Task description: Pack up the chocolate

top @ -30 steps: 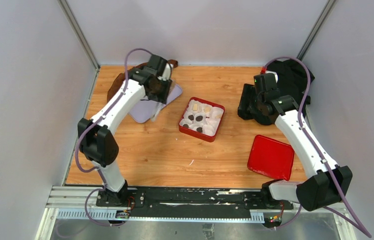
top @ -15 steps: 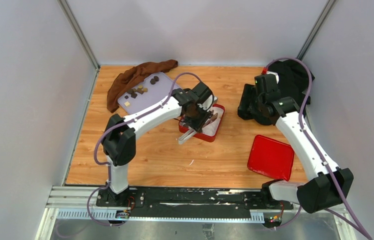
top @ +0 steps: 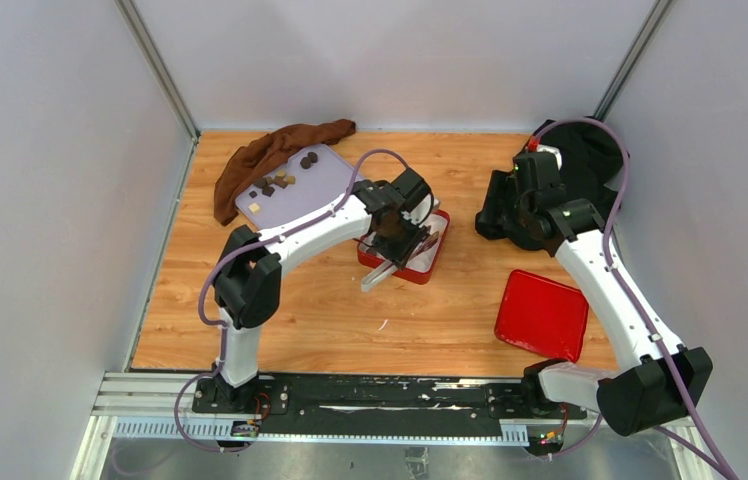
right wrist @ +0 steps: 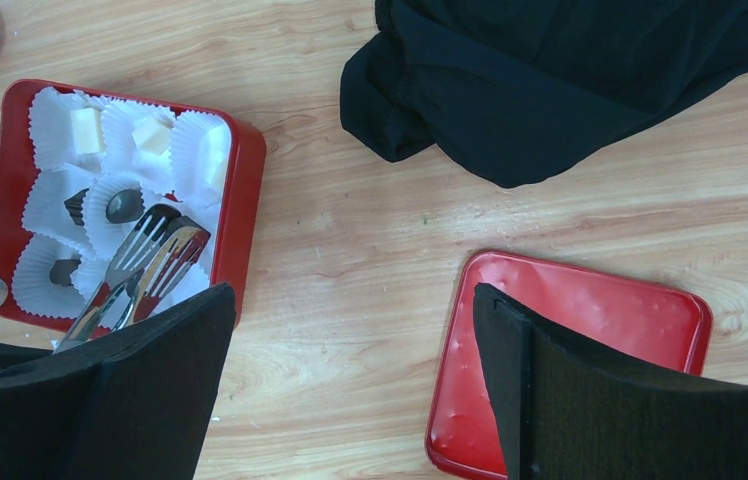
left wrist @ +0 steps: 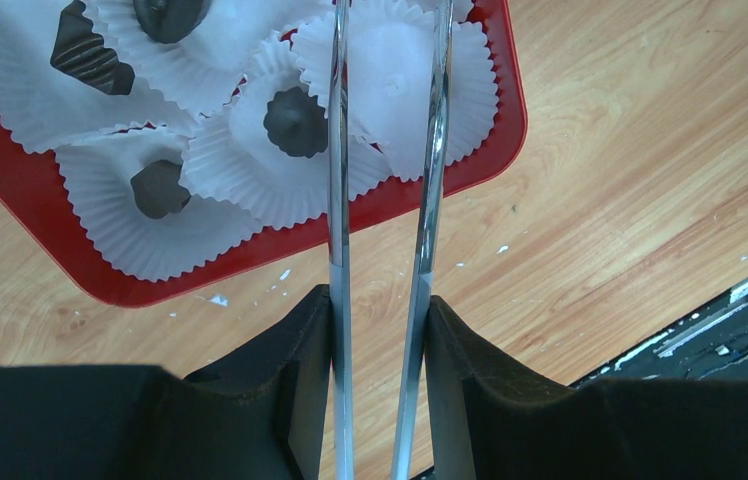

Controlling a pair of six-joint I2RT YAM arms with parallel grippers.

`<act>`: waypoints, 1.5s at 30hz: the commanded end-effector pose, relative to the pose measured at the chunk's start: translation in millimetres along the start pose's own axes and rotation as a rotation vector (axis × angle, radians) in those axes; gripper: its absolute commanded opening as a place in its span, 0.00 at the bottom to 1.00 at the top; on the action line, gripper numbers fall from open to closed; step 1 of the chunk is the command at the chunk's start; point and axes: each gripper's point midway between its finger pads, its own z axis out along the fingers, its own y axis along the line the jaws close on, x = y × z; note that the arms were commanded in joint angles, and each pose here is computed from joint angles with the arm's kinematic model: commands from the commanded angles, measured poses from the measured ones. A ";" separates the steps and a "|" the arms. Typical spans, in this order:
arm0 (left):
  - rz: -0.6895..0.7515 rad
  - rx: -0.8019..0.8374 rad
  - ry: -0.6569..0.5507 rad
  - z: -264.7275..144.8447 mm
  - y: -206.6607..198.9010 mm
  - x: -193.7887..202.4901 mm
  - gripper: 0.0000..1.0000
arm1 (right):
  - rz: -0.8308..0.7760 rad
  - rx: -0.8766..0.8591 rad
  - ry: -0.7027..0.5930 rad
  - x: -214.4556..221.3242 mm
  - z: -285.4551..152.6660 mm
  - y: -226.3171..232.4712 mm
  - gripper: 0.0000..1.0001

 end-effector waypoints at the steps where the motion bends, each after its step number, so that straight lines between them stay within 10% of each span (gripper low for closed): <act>1: 0.008 0.008 -0.019 4.6 -4.2 -8.6 0.23 | -0.010 0.032 0.014 5.9 -1.8 -9.7 0.92; 21: 0.018 -0.002 -0.022 7.5 -2.5 -13.1 0.46 | 0.002 0.034 0.014 6.1 -1.5 -9.5 0.92; 34: 0.025 -0.060 -0.219 -72.1 6.8 -38.9 0.37 | 0.006 0.038 0.012 6.6 -3.7 -11.0 0.92; 45: -0.448 -0.290 -0.237 -108.6 167.6 7.6 0.30 | 0.008 0.026 0.023 7.6 0.1 -7.4 0.92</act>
